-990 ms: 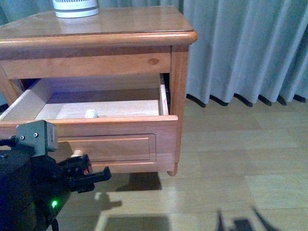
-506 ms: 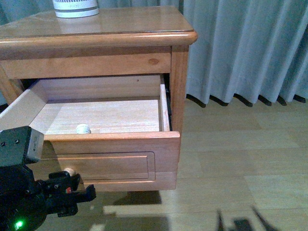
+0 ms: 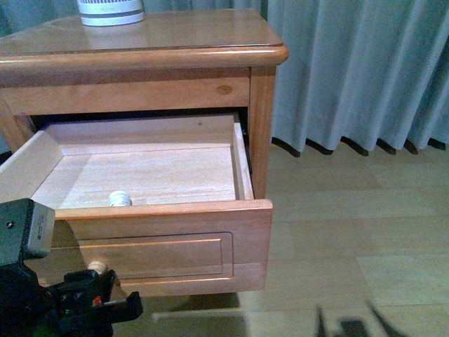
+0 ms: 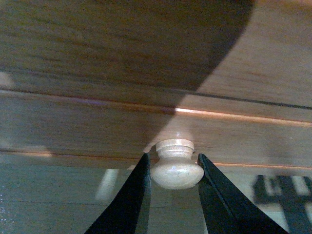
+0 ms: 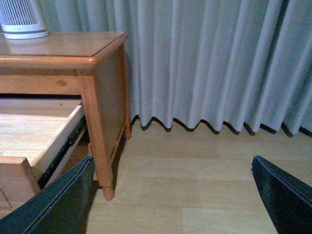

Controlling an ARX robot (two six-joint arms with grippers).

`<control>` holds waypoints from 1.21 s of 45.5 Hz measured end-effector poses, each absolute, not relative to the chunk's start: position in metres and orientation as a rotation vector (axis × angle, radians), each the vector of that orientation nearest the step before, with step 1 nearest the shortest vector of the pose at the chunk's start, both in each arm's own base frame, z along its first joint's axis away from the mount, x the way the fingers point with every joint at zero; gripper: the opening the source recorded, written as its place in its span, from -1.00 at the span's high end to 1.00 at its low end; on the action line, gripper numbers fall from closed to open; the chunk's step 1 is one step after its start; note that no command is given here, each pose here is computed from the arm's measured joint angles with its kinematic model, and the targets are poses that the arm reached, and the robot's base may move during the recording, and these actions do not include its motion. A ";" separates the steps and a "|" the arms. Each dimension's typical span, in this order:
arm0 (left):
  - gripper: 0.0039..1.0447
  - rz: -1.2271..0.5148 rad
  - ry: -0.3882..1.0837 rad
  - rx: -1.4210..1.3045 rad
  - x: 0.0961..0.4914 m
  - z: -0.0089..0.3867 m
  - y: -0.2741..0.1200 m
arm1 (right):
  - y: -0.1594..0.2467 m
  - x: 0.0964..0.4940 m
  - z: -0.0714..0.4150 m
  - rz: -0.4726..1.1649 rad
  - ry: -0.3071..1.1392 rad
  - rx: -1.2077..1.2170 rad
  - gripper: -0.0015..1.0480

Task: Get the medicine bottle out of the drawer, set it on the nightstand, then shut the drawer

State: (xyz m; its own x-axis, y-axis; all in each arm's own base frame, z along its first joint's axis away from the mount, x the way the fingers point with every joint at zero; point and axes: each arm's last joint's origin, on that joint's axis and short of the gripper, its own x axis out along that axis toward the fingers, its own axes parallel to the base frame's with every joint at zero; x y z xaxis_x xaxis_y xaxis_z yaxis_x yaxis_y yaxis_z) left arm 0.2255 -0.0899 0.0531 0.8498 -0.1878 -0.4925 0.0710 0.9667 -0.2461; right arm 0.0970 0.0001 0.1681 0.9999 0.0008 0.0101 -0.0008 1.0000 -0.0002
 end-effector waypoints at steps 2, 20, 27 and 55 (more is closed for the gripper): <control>0.52 -0.136 0.537 -0.225 0.224 0.053 -0.090 | 0.000 0.097 0.168 0.001 -0.010 0.000 -0.87; -0.57 -0.251 0.544 -0.238 0.199 0.062 -0.094 | 0.000 0.097 0.168 0.001 -0.010 0.000 -0.87; -0.87 -0.231 0.549 -0.239 0.195 0.078 -0.078 | 0.000 0.097 0.168 0.001 -0.010 0.000 -0.87; -0.78 -0.249 0.308 -0.148 0.143 0.199 -0.017 | 0.000 0.097 0.168 0.001 -0.010 0.000 -0.87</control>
State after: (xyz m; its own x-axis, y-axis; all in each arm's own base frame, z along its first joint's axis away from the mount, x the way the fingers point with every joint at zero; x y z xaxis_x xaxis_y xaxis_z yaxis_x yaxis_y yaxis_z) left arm 0.1433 -0.0170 0.1987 0.9229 -0.2639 -0.2805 0.2189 0.9587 -0.1816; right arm 0.0970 0.0001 0.1681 0.9999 0.0008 0.0101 -0.0008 1.0000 -0.0002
